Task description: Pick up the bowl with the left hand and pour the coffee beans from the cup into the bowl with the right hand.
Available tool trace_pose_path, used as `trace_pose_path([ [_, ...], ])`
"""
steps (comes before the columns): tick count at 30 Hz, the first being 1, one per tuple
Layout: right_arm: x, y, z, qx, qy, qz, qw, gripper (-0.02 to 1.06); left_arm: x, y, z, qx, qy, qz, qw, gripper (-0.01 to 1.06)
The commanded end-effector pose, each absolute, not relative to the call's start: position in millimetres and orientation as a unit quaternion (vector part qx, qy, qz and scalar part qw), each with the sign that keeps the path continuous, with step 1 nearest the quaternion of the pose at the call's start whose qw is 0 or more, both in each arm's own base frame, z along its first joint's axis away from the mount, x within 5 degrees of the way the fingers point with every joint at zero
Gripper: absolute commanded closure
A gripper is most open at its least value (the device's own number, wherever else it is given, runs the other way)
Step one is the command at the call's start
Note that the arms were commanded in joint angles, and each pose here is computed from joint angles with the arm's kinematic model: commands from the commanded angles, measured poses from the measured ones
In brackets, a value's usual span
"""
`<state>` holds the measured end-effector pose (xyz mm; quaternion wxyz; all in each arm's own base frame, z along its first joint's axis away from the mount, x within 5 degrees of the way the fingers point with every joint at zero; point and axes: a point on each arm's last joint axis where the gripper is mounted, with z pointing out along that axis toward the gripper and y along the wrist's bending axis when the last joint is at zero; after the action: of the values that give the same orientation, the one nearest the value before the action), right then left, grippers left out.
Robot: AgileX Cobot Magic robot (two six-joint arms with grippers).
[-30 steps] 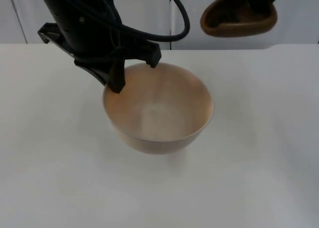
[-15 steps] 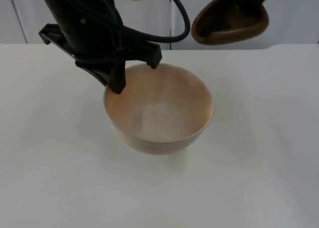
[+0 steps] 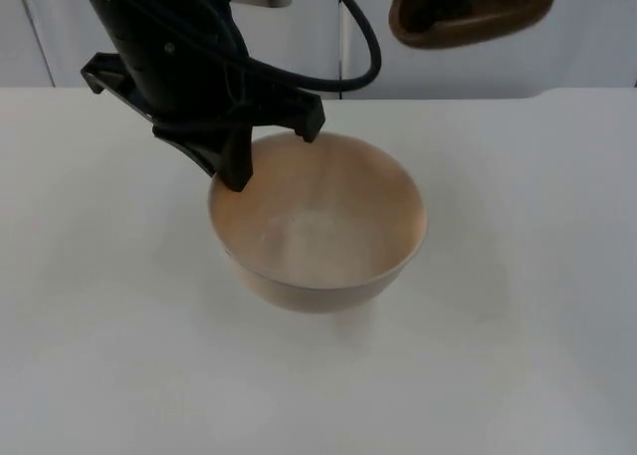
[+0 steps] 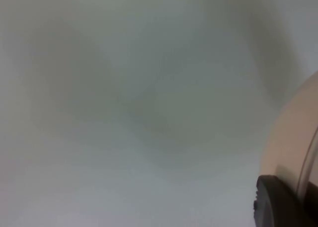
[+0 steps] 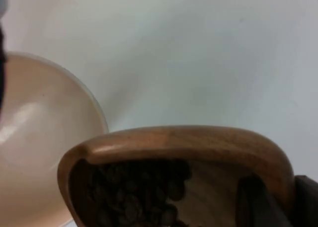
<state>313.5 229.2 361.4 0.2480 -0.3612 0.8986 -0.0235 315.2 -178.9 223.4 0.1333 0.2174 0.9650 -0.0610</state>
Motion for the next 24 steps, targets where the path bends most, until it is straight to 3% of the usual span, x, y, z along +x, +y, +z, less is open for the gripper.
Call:
trace_pose_path([
  [1, 307.1, 235.1, 367.5, -0.372, 0.890, -0.036, 0.263, 1.05, 315.8, -182.3, 226.2, 0.212, 0.964, -0.070, 0.144, 1.05],
  [8, 300.6, 244.1, 367.3, -0.381, 0.884, -0.044, 0.267, 1.05, 316.5, -182.6, 226.4, 0.212, 0.963, -0.071, 0.148, 1.05],
  [12, 299.6, 246.6, 369.2, -0.390, 0.872, -0.086, 0.283, 1.05, 317.0, -182.9, 226.6, 0.212, 0.963, -0.072, 0.151, 1.05],
  [24, 286.1, 265.3, 371.4, -0.422, 0.840, -0.141, 0.310, 1.05, 317.4, -183.1, 226.1, 0.212, 0.963, -0.072, 0.152, 1.05],
])
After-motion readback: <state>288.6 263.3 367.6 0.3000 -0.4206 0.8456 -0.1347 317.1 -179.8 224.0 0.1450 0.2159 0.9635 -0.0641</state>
